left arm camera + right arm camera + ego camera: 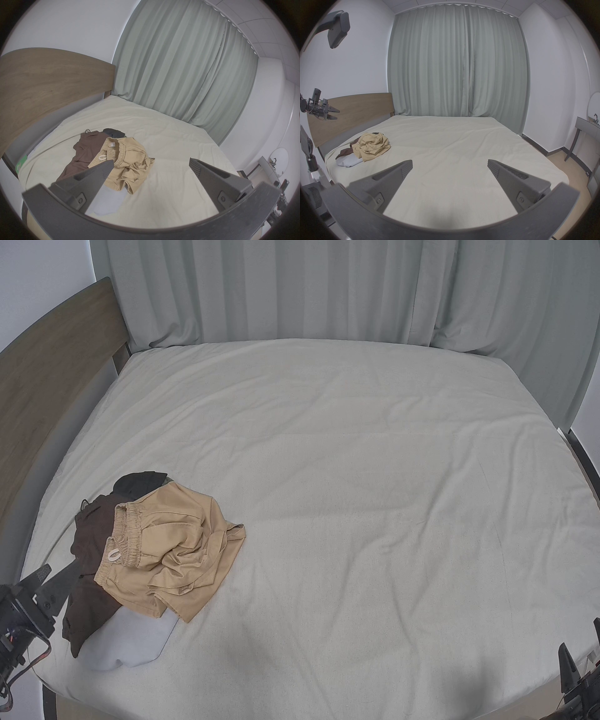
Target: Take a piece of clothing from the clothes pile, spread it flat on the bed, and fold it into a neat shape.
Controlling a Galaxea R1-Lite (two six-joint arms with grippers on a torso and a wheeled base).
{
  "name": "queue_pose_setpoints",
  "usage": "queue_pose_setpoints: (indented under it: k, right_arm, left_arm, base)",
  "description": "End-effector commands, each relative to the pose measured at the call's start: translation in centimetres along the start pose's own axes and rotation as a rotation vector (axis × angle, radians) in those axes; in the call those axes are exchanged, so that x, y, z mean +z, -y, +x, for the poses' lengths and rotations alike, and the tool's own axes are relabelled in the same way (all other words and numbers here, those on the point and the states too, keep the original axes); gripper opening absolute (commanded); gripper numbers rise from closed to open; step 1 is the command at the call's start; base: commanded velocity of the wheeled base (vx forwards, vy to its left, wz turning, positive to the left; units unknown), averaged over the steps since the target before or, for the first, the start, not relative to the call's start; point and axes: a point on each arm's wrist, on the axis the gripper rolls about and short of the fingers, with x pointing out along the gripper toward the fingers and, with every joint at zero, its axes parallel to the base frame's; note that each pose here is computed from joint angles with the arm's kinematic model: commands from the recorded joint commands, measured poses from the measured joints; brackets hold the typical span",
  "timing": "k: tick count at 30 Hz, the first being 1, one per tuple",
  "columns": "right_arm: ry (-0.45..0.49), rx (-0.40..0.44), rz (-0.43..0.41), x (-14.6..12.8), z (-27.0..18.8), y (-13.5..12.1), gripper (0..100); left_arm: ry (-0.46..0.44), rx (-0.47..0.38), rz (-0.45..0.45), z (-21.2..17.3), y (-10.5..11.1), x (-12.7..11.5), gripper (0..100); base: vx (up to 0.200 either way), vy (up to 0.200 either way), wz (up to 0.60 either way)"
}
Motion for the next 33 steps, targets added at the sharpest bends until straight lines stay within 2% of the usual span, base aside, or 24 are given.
queue_pose_setpoints:
  k: [1, 9, 15, 18, 29, 30, 33]
  right_arm:
    - [-0.007, 0.001, 0.0, -0.5, 0.1, 0.0, 100]
    - [-0.009, 0.001, 0.001, -0.5, 0.1, 0.0, 100]
    - [-0.007, 0.003, 0.003, -0.5, 0.1, 0.0, 100]
    - [-0.009, 0.001, 0.003, -0.5, 0.1, 0.0, 100]
    - [-0.009, 0.001, 0.003, -0.5, 0.1, 0.0, 100]
    - [-0.009, 0.003, 0.003, -0.5, 0.1, 0.0, 100]
    - [-0.009, 0.003, 0.003, -0.5, 0.1, 0.0, 100]
  left_arm:
    - [-0.075, 0.043, -0.018, 2.2, -0.6, -0.2, 100]
    - [-0.12, 0.011, -0.059, 5.2, -2.6, 0.3, 100]
    - [-0.143, 0.003, -0.07, 6.6, -3.1, 0.1, 100]
    - [-0.184, -0.009, -0.081, 8.0, -3.6, -0.3, 100]
    - [-0.22, -0.023, -0.094, 11.3, -4.9, -1.2, 100]
    - [-0.213, -0.017, -0.098, 12.6, -5.7, -1.5, 100]
    - [-0.202, -0.015, -0.1, 14.0, -6.5, -1.8, 100]
  base:
    - [0.0, 0.0, 0.0]
    - [0.0, 0.0, 0.0]
    - [0.0, 0.0, 0.0]
    - [0.0, 0.0, 0.0]
    - [0.0, 0.0, 0.0]
    - [0.0, 0.0, 0.0]
    - [0.0, 0.0, 0.0]
